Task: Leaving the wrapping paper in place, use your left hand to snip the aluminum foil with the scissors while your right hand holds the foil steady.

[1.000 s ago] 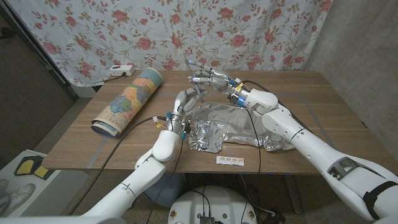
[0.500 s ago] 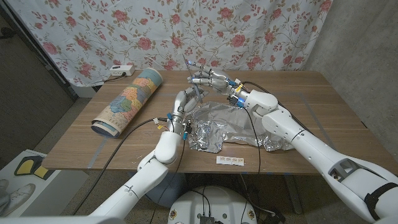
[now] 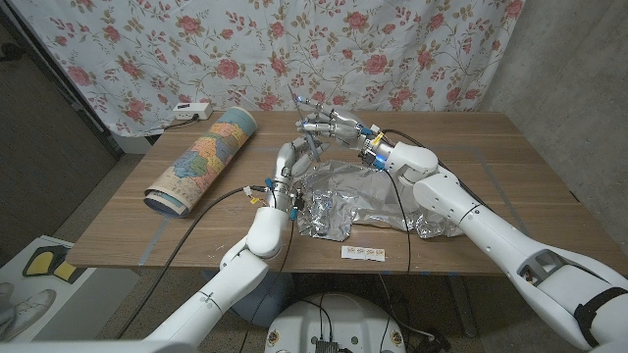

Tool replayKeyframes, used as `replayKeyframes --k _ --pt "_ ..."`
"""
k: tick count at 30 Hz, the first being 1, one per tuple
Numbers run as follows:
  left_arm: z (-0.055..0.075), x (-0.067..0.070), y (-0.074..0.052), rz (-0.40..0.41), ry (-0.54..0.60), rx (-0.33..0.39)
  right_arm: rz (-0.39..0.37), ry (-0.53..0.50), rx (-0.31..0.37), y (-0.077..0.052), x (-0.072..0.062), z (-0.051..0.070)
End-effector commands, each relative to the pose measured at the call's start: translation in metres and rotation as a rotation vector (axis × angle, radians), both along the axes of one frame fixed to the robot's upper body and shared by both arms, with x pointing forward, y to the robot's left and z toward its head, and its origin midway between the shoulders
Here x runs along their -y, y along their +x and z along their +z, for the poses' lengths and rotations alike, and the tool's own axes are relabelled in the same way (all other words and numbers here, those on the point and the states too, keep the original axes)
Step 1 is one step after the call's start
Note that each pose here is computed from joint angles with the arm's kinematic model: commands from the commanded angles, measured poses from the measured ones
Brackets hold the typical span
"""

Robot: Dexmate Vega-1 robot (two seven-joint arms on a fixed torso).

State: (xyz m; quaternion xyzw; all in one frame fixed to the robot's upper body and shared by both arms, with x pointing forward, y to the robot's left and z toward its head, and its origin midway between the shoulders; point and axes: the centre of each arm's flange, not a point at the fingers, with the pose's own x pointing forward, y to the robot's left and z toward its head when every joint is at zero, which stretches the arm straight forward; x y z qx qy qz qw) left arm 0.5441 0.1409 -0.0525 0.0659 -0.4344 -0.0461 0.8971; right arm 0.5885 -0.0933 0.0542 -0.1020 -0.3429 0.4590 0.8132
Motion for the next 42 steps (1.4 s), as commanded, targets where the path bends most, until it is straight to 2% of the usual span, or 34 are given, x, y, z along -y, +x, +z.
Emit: replayKeyframes --k 1,16,23,29,36,37,38,42 --pt "0.001 0.003 0.001 -0.017 -0.025 -0.001 -0.006 -0.013 -0.010 0.005 0.004 0.000" --pt "0.003 0.003 -0.001 -0.028 -0.037 0.001 0.022 -0.045 -0.011 0.007 0.008 -0.002" --pt "0.003 0.003 -0.002 -0.029 -0.040 0.001 0.039 -0.035 -0.020 0.009 0.011 -0.002" --pt "0.003 0.002 -0.004 -0.044 -0.051 -0.005 0.024 -0.009 -0.034 0.012 0.017 -0.003" --pt "0.011 0.004 -0.019 -0.033 -0.067 -0.016 -0.011 0.007 -0.034 0.012 0.026 -0.003" --pt "0.016 0.004 -0.026 -0.022 -0.064 0.002 -0.014 0.003 -0.031 0.012 0.028 -0.002" --pt "0.016 0.004 -0.026 -0.021 -0.063 0.001 -0.015 0.003 -0.031 0.012 0.028 -0.002" --pt "0.025 0.002 -0.039 0.005 -0.050 0.034 -0.029 0.016 -0.039 0.013 0.033 -0.004"
